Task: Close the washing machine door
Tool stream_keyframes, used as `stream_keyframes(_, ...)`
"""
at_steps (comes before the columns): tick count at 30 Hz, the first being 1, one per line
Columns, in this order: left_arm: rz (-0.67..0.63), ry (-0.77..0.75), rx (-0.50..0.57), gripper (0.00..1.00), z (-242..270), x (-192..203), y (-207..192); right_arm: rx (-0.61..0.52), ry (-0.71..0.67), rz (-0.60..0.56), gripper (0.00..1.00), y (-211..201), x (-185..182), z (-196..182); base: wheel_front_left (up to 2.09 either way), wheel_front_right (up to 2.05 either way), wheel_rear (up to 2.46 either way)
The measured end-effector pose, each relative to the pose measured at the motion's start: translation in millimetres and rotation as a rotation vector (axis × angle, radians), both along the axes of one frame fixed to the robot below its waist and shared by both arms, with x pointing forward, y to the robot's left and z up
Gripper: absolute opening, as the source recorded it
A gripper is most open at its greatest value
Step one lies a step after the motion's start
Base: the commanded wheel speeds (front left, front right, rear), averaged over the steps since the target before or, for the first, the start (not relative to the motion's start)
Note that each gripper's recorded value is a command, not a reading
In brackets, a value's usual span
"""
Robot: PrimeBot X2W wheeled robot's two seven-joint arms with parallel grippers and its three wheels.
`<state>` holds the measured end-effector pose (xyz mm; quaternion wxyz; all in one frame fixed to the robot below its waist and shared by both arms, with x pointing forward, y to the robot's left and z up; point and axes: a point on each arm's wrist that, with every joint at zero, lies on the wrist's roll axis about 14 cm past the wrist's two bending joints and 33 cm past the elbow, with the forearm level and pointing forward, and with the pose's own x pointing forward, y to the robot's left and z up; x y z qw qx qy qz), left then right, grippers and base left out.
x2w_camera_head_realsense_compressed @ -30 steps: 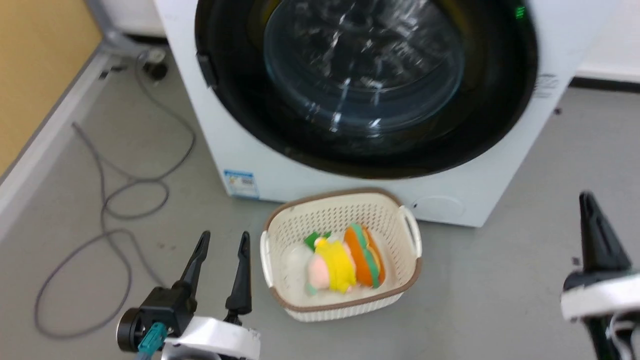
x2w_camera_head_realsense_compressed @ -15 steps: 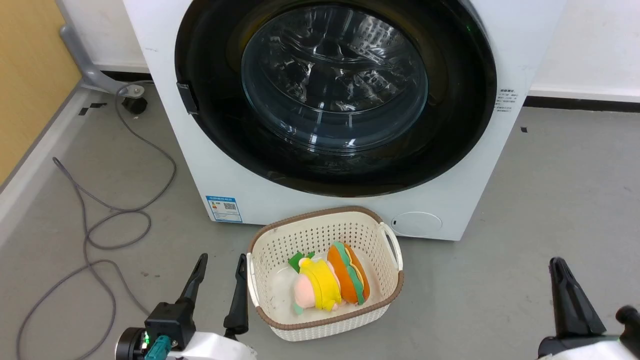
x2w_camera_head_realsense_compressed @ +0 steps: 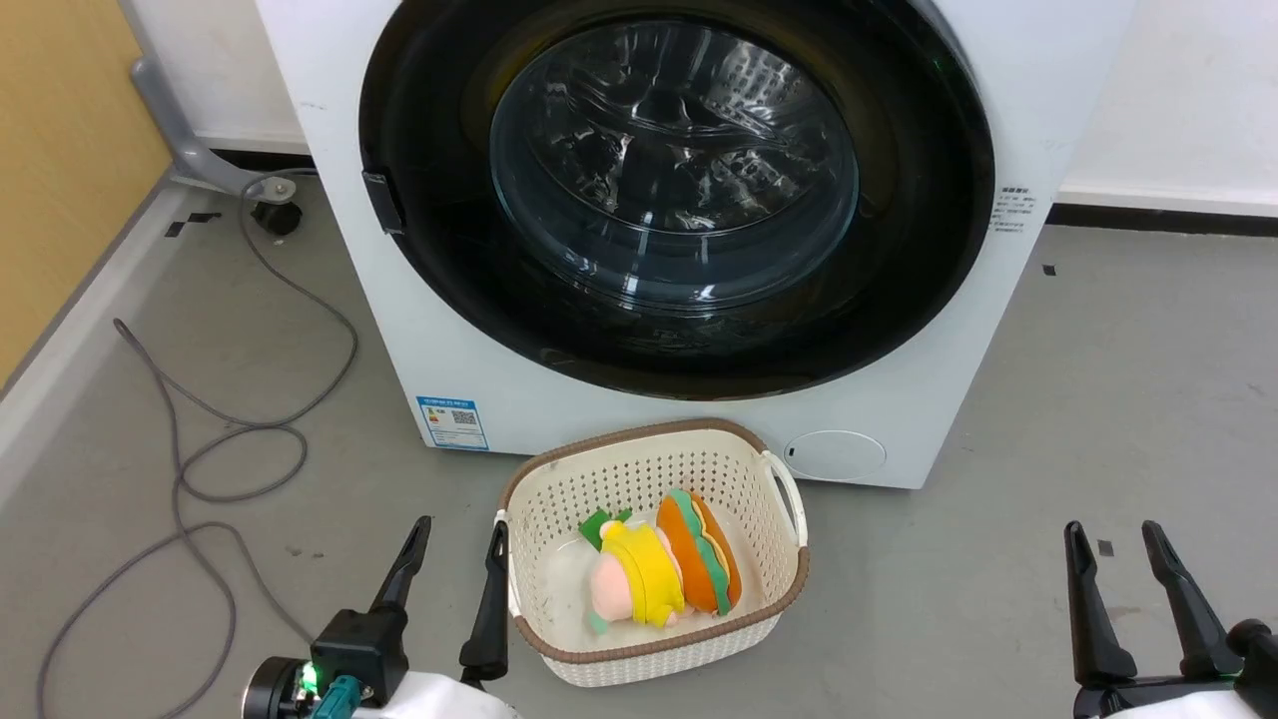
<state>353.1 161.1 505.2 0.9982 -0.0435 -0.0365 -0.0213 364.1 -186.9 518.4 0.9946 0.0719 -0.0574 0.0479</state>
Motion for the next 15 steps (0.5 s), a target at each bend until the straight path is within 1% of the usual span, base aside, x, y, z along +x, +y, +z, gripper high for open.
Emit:
stream_keyframes(7, 0.001, 0.002, -0.021, 1.0, -0.2, -0.3, -0.2, -0.006, -0.001, 0.004, 1.0, 1.2, -0.3, 0.2, 0.0, 0.0, 0.0)
stream_keyframes(8, 0.001, 0.003, -0.02, 0.0, -0.5, -0.3, -0.3, -0.006, 0.0, 0.004, 0.0, 1.4, -0.3, 0.1, 0.0, 0.0, 0.0)
stream_keyframes(15, -0.002, 0.008, -0.018, 0.0, -1.2, 0.1, -0.9, -0.006, 0.005, 0.004, 0.0, 1.3, -0.6, -0.6, 0.0, 0.0, 0.0)
